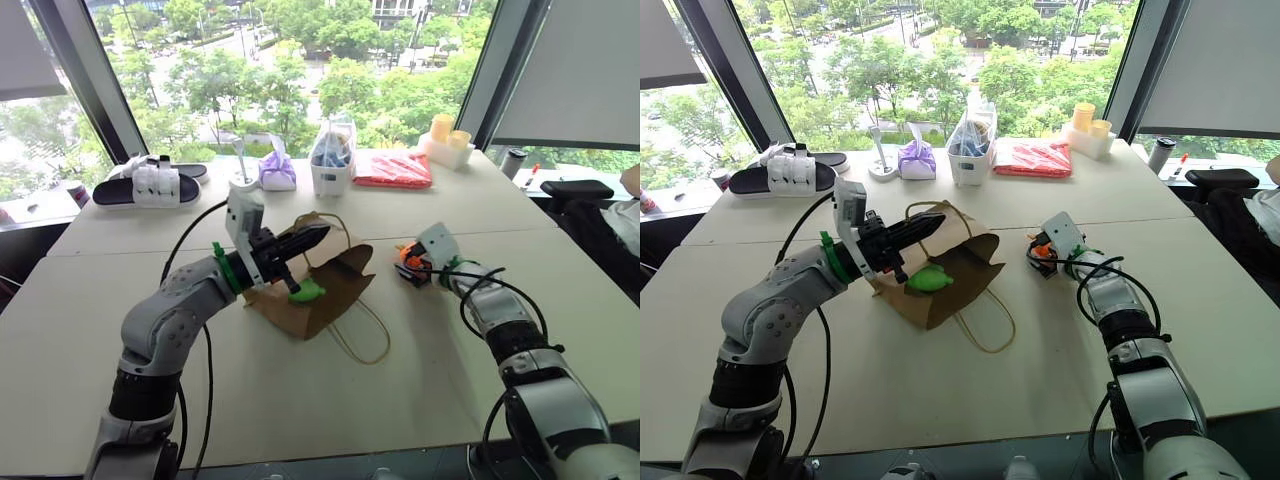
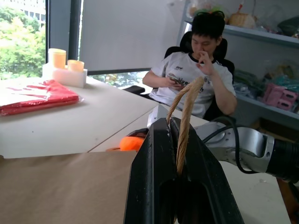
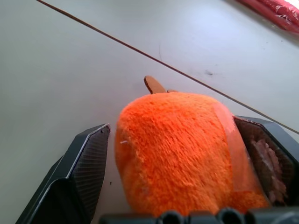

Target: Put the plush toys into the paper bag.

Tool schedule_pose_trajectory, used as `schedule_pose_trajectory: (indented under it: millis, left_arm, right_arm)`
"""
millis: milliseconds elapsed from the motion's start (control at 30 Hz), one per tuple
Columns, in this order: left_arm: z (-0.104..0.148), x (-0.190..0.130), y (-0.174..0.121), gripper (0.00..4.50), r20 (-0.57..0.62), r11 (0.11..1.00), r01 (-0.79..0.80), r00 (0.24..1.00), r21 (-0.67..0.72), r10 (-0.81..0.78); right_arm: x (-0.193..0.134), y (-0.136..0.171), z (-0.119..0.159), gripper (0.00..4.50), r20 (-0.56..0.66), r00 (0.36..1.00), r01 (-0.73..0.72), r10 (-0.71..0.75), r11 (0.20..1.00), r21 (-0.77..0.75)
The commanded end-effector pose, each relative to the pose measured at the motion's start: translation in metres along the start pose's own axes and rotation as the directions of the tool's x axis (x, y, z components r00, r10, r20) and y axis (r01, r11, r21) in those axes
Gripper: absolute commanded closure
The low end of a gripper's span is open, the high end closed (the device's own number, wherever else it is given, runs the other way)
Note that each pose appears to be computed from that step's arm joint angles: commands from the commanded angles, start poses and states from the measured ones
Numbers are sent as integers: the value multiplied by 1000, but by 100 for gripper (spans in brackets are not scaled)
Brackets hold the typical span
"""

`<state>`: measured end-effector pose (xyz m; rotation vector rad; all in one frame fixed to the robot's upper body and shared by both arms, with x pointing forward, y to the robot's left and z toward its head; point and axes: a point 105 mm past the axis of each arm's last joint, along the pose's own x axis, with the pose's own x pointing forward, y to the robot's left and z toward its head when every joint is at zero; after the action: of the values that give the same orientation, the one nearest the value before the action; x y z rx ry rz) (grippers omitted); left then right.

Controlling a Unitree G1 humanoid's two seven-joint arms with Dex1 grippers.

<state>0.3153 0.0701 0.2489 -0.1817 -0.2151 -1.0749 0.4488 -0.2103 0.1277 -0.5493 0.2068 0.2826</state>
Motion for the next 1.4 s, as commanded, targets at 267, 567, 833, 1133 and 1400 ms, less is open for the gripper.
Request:
schedule_pose_trajectory:
  millis: [267,567,833,1133,1400]
  left_arm:
    - [13,0,-3,450,42,999,4,999,36,-5]
    - [14,3,0,450,39,999,23,999,27,-24]
    - [14,6,-2,450,40,999,39,998,14,-40]
    - [15,4,-6,450,43,999,35,998,15,-35]
    - [16,3,-8,450,51,1000,19,999,18,-19]
  right_arm:
    - [-17,-14,34,447,139,990,-5,6,1000,-10]
    - [-110,58,81,447,267,913,-316,309,949,-18]
    - [-117,128,109,447,347,852,-446,391,890,93]
    - [-55,140,126,408,395,883,-338,255,928,156]
    - [-27,158,129,7,422,878,-308,227,942,135]
